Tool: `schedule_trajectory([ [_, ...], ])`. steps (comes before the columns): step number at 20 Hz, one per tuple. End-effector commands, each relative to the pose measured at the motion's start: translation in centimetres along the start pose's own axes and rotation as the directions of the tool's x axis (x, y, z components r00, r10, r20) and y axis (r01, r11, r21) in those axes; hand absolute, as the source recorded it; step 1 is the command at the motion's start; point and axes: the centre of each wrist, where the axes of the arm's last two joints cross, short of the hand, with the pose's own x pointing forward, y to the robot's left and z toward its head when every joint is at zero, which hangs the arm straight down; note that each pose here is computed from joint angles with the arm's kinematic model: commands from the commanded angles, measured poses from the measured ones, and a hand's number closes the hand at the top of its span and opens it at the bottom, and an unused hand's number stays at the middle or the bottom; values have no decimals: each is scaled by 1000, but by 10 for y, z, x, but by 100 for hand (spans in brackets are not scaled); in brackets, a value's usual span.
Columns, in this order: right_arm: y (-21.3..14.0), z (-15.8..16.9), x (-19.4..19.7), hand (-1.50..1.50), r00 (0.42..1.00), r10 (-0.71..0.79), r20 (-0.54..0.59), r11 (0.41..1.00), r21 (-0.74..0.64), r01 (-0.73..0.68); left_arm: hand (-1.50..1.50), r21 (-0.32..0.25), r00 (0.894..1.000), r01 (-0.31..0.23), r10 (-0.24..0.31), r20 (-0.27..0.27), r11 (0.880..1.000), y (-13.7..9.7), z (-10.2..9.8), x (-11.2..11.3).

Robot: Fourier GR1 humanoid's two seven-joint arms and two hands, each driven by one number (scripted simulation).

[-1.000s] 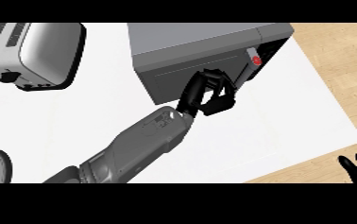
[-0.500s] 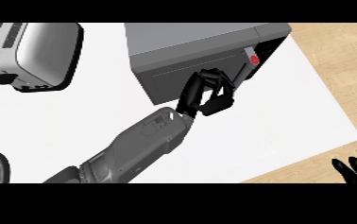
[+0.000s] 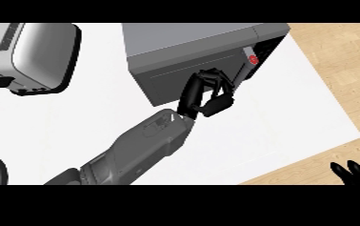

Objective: Pick up the milk, place it into the microwave and close the microwave

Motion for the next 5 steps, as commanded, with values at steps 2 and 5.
schedule_trajectory([
  [2,3,-4,3,-150,1000,-15,11,1000,22,14,150,86,1000,17,-18,18,996,13,-27,12],
  [5,2,-3,3,-150,1000,-19,-6,999,29,19,150,90,999,14,-16,28,996,12,-27,14],
])
